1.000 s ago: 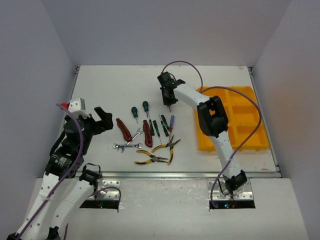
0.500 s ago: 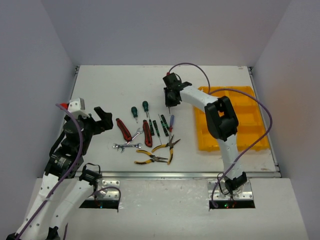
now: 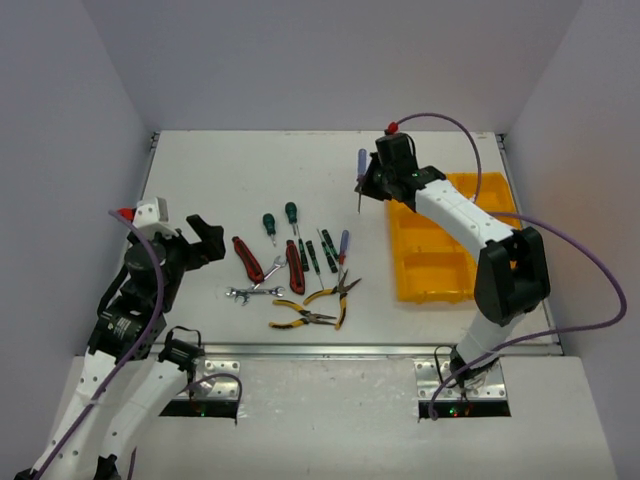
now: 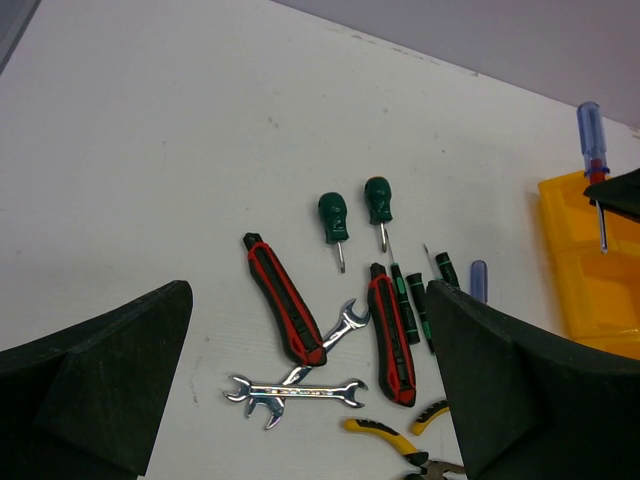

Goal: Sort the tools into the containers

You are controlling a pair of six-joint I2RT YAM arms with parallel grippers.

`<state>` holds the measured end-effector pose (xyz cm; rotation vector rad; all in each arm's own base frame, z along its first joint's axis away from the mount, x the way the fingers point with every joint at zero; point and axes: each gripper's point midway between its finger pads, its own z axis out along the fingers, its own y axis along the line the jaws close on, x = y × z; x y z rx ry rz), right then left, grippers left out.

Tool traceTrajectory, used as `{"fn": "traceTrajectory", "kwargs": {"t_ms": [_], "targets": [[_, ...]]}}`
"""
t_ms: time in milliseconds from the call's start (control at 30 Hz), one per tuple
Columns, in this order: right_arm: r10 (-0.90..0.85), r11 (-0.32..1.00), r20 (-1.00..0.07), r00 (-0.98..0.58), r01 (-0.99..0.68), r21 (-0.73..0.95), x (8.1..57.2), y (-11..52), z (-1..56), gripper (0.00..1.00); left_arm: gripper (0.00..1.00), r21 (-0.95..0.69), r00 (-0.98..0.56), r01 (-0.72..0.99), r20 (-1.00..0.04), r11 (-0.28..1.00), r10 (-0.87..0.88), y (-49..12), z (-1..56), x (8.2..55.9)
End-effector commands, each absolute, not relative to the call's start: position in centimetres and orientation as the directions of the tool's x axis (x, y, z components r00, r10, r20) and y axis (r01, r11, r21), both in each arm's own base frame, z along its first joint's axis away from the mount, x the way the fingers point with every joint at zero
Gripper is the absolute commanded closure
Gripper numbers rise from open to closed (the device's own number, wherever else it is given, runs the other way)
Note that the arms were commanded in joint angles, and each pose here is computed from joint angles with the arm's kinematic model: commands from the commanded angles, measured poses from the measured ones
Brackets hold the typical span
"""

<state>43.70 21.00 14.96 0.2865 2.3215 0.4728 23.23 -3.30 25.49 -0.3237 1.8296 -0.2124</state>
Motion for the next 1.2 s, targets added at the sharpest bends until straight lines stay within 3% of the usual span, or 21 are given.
{"fn": "traceTrajectory", "kwargs": {"t_ms": [0,200,467,600,767,800,867,900,933,967,1067,1167], "targets": [[0.64,0.759,-0.544,-0.542,0.339,0.556,43.6,15.3,16.3,1.0,0.0,-0.328,-0.214,-0.081,-0.917,0.941,-0.337,-3.7,26.7,23.4],[0.804,0.585,-0.517,-0.293,0.547,0.599,42.7,10.2,16.9,1.0,0.0,-0.332,-0.205,-0.081,-0.917,0.94,-0.341,-3.6,26.8,23.3],[0.901,0.39,-0.393,-0.182,0.738,0.551,44.0,6.7,14.1,1.0,0.0,-0.332,-0.201,-0.081,-0.918,0.94,-0.341,-3.5,26.9,23.2],[0.931,0.34,-0.306,-0.199,0.774,0.534,45.1,7.0,12.4,1.0,0.0,-0.334,-0.196,-0.082,-0.918,0.939,-0.344,-3.5,27.0,23.1],[0.945,0.296,-0.278,-0.172,0.811,0.505,44.9,6.3,11.2,1.0,0.0,-0.333,-0.201,-0.082,-0.918,0.939,-0.342,-3.5,26.9,23.2],[0.946,0.294,-0.277,-0.171,0.812,0.504,44.9,6.2,11.2,0.94,0.0,-0.333,-0.201,-0.081,-0.918,0.94,-0.342,-3.6,26.9,23.2],[0.944,0.303,-0.277,-0.181,0.81,0.502,45.0,6.2,11.2,0.61,0.0,-0.332,-0.204,-0.082,-0.918,0.94,-0.342,-3.6,26.8,23.2],[0.942,0.31,-0.279,-0.188,0.808,0.502,45.1,6.2,11.2,0.51,0.0,-0.332,-0.204,-0.082,-0.917,0.94,-0.341,-3.6,26.8,23.3],[0.936,0.33,-0.288,-0.204,0.796,0.507,45.4,6.3,11.6,0.24,0.0,-0.331,-0.206,-0.081,-0.917,0.94,-0.341,-3.6,26.8,23.3],[0.932,0.342,-0.292,-0.215,0.788,0.512,45.5,6.4,11.9,0.15,0.0,-0.331,-0.206,-0.081,-0.917,0.94,-0.341,-3.6,26.8,23.3],[0.911,0.4,-0.325,-0.253,0.728,0.557,46.3,6.9,13.9,0.08,0.0,-0.331,-0.207,-0.08,-0.917,0.94,-0.341,-3.6,26.8,23.3],[0.839,0.539,-0.448,-0.309,0.586,0.605,47.0,7.9,18.0,0.08,0.0,-0.331,-0.214,-0.071,-0.916,0.941,-0.339,-3.9,26.7,23.4]]}}
